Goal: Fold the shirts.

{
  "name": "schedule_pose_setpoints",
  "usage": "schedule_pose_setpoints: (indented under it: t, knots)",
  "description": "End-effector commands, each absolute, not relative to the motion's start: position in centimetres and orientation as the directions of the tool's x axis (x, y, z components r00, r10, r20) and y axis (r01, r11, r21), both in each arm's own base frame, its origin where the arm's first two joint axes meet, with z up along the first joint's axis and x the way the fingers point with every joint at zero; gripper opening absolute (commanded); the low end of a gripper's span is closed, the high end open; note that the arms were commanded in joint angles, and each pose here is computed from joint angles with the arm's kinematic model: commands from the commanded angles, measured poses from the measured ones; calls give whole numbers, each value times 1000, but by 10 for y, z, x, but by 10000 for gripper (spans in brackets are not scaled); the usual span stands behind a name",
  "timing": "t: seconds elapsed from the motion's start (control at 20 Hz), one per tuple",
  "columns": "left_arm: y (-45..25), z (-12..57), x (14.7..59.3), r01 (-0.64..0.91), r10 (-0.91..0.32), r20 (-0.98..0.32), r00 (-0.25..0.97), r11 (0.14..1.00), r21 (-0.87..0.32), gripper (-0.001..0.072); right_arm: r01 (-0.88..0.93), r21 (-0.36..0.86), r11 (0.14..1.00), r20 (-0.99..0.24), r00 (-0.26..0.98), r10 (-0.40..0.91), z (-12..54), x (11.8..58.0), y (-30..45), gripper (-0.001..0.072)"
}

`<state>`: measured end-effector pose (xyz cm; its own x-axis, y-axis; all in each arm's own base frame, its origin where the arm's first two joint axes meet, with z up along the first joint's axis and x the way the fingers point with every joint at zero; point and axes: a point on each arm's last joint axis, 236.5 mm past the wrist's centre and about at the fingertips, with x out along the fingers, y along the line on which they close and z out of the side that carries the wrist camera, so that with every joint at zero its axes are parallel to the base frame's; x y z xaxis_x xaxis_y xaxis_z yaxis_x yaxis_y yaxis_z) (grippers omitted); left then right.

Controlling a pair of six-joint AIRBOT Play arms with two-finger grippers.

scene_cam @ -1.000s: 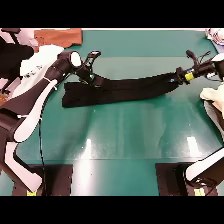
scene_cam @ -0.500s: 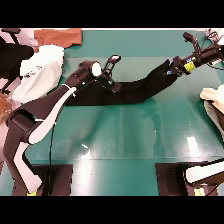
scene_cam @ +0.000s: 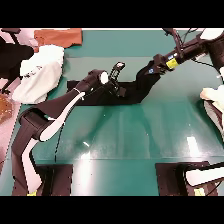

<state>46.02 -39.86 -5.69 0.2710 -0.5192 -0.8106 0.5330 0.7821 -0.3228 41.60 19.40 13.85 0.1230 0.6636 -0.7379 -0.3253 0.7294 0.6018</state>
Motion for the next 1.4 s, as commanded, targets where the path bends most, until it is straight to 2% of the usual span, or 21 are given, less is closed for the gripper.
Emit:
schedule_pose_setpoints:
  t: [0.0, 0.5, 0.65, 0.75, 0.9, 1.0, 1.2, 1.35]
  knots:
    - [-401, -68, 458, 526, -518, -816, 255, 783, -332, 115, -375, 596, 710, -714, 158, 682, 163, 415, 222, 16]
    - [-398, -72, 448, 539, -503, -837, 213, 775, -329, 117, -342, 614, 712, -720, 126, 682, 168, 407, 229, 16]
    - [-397, -47, 434, 588, -492, -860, 138, 739, -329, 118, -320, 599, 734, -736, 139, 662, 164, 411, 219, 15]
    - [-397, -15, 434, 624, -489, -862, 132, 717, -312, 118, -297, 570, 766, -764, 151, 627, 158, 415, 203, 15]
    - [-385, 43, 447, 653, -493, -836, 239, 719, -238, 118, -260, 560, 786, -783, 143, 605, 153, 415, 184, 15]
    - [-356, 75, 456, 635, -448, -837, 315, 754, -165, 118, -244, 570, 785, -779, 145, 610, 154, 415, 183, 15]
    - [-254, 124, 472, 464, -238, -866, 441, 886, -7, 118, -293, 578, 762, -765, 132, 631, 158, 408, 218, 15]
    - [-170, 161, 481, 288, -78, -847, 526, 953, 91, 118, -365, 626, 689, -692, 146, 707, 175, 401, 278, 15]
